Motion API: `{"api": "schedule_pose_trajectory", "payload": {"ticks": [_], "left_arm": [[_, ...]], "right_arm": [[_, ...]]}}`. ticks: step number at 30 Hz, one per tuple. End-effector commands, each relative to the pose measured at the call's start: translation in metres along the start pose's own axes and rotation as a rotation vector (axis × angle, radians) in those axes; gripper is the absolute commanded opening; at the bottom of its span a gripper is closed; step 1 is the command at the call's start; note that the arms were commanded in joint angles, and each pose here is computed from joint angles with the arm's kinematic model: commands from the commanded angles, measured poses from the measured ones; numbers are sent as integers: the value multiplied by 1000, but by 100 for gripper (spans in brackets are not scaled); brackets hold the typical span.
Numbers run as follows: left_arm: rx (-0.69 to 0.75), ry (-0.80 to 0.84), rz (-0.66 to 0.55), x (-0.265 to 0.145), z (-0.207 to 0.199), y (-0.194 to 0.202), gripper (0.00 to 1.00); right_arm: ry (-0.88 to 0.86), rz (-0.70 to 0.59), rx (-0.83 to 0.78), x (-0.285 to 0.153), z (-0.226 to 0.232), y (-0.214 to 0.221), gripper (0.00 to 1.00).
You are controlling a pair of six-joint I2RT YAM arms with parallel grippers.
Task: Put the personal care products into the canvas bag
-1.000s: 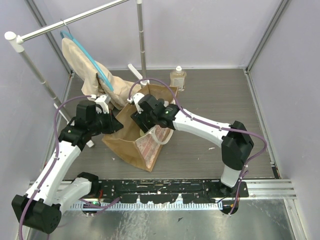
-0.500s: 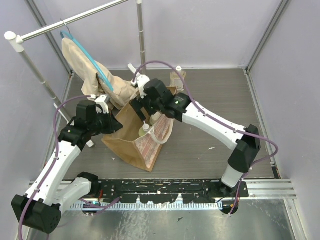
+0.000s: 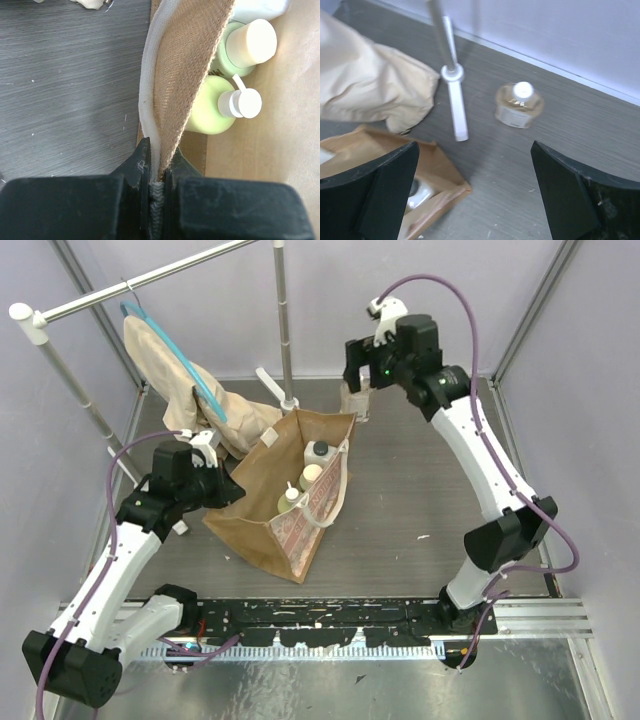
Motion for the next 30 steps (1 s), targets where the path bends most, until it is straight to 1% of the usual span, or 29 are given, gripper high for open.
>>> {"api": "schedule_pose_trajectory", "payload": {"ticks": [1, 4, 8, 12, 15, 17, 24, 27, 30], "left_arm": [[19, 2, -13, -14, -4, -5, 0], [19, 3, -11, -13, -4, -6, 0], [22, -3, -3, -11, -3, -5, 0], [22, -6, 3, -9, -2, -6, 0], [28, -5, 7, -9, -2, -8, 0], [33, -10, 12, -10, -1, -8, 0], [39, -9, 12, -12, -1, -6, 0], [39, -8, 13, -12, -1, -4, 0], [41, -16, 8, -14, -1, -4, 0]], "right_arm": [[48, -10, 80, 15, -41, -19, 100], [135, -17, 174, 29, -76, -21, 100], [232, -15, 287, 52, -104, -12, 100], [257, -18, 401, 77, -111, 2, 100], [250, -53, 502, 95, -112, 5, 100], [246, -68, 541, 107, -114, 7, 100], [287, -73, 559, 129, -126, 10, 100], [276, -74, 527, 132, -126, 8, 100], [249, -73, 447, 133, -126, 5, 100]]}}
Point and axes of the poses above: each gripper's point midway between its finger pads, its own x axis out along the fingers, its own z axis along the line the jaws close on, y = z × x, the point moved 2 cm from there along -x, back along the fingers, and after that the axes turned 15 degrees about x, right-handed, at the moved point
